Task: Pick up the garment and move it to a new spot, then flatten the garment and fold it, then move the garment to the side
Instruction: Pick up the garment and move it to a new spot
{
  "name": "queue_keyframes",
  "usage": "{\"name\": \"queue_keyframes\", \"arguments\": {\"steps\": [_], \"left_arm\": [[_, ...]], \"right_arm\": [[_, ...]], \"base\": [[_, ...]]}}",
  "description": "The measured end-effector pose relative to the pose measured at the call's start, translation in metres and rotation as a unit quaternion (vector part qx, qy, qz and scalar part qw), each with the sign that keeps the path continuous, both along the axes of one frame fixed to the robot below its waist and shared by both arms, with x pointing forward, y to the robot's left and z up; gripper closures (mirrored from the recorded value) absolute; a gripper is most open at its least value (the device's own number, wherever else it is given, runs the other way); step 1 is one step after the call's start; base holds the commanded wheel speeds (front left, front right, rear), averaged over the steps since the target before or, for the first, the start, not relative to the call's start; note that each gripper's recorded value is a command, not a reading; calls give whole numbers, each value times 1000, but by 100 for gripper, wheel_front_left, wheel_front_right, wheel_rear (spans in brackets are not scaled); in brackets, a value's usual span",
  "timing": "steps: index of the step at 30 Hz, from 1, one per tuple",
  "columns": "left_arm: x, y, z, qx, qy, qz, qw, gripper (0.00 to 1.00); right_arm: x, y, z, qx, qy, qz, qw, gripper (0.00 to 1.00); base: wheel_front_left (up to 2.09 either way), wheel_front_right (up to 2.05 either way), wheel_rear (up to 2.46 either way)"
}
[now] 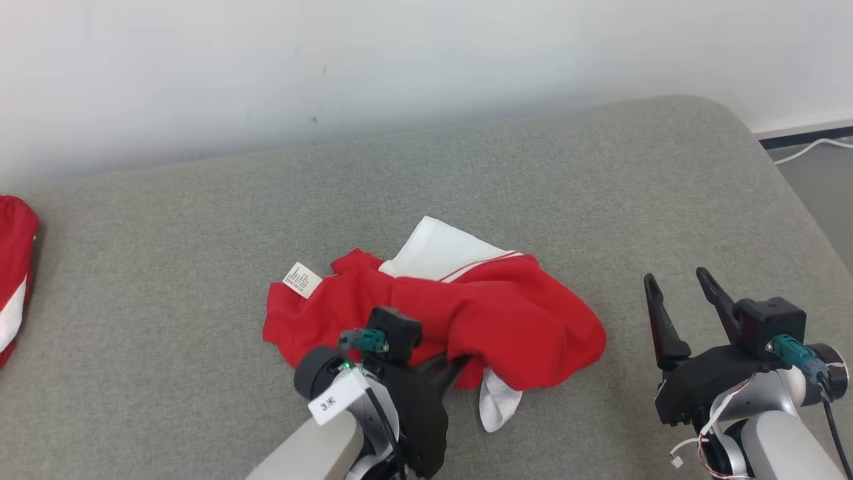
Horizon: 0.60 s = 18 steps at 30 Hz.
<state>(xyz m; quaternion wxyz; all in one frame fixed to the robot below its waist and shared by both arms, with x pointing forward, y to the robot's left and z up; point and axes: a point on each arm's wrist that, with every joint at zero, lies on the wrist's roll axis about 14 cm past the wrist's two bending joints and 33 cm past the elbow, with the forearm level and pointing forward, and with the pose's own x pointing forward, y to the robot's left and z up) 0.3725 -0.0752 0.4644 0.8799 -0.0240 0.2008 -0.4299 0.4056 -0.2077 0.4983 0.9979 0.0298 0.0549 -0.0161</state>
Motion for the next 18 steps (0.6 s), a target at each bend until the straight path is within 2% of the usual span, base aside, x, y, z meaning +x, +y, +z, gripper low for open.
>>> {"name": "queue_keyframes", "arguments": {"steps": [5,8,13,14,15,18], "left_arm": [[-6,16,-28,32,29,24,999,100],[-24,19,-48,27,72,30,997,100],[-36,21,-58,29,88,30,995,100],[-35,22,-58,28,88,34,995,59],[-35,23,-58,26,89,38,995,0],[-32,23,-49,8,83,51,995,0]], "right_arm": [[3,8,-1,1,-1,13,1000,0],[3,14,-2,5,-1,19,1000,0],[4,15,-4,5,1,22,1000,0],[5,16,-4,5,1,23,1000,0],[5,17,-4,5,1,24,1000,0],[5,19,-2,5,-3,27,1000,0]], "base": [[0,0,0],[0,0,0],[0,0,0],[0,0,0],[0,0,0],[0,0,0]]}}
